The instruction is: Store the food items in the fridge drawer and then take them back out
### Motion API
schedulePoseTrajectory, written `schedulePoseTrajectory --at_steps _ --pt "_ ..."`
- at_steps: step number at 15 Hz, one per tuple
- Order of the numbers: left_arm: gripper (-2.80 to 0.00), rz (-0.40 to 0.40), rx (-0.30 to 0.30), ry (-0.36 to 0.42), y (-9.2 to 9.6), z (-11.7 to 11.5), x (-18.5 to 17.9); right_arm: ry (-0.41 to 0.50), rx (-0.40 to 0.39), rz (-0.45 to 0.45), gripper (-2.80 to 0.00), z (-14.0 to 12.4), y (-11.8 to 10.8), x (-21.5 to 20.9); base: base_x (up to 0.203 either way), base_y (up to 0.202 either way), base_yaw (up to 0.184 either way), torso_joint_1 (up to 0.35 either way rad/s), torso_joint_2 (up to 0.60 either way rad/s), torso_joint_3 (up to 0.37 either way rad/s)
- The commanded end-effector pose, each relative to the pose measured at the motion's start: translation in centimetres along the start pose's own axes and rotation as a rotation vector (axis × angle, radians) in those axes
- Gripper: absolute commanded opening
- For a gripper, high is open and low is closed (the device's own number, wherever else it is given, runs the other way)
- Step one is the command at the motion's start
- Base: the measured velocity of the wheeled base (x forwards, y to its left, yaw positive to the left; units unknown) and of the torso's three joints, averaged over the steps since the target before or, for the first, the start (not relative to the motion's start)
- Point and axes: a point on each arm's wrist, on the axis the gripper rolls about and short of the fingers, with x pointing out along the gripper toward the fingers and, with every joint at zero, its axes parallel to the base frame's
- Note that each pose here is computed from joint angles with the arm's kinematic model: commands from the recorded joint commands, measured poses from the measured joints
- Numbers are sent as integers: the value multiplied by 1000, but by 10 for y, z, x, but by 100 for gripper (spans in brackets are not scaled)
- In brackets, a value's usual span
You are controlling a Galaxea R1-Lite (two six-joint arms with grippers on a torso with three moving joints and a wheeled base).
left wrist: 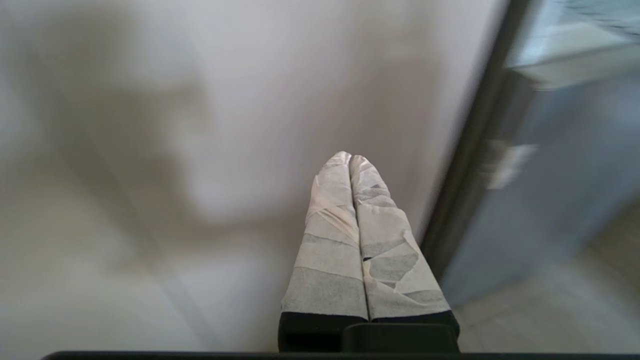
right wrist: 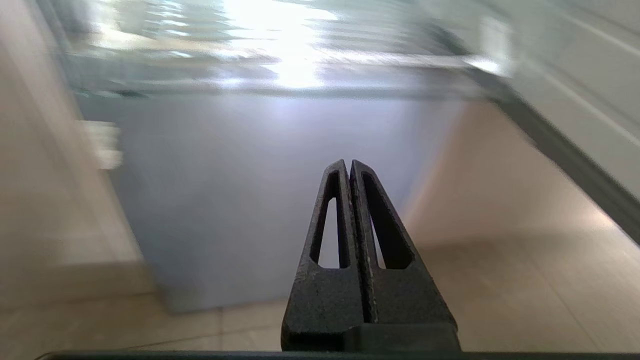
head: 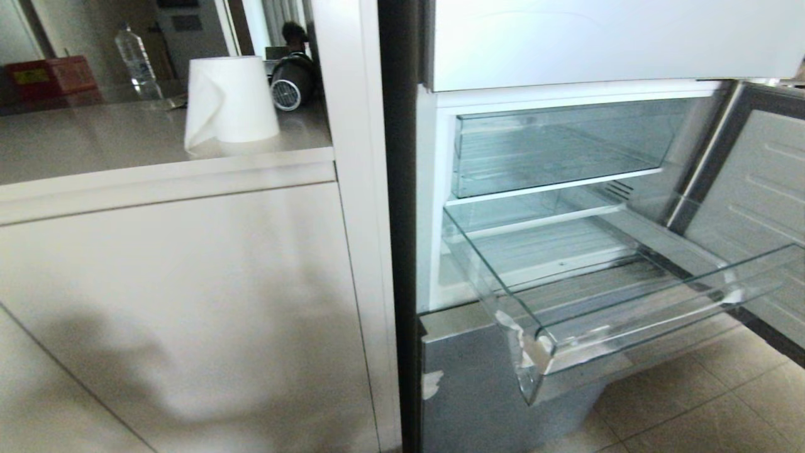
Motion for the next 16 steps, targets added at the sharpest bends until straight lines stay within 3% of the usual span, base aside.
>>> schedulePoseTrajectory --at_steps 1,9,13,16 --pt "-280 0 0 0 0 0 0 1 -1 0 -280 0 0 0 -3 10 -179 2 2 0" --pt "-280 0 -2 0 0 0 0 3 10 -5 -280 0 0 0 -1 7 -174 1 2 1" --pt "-280 0 0 0 0 0 0 -4 140 -40 -280 1 -1 0 -1 5 -130 1 4 3" --pt "-280 0 0 0 0 0 0 -4 140 -40 -280 1 -1 0 0 0 0 0 0 0"
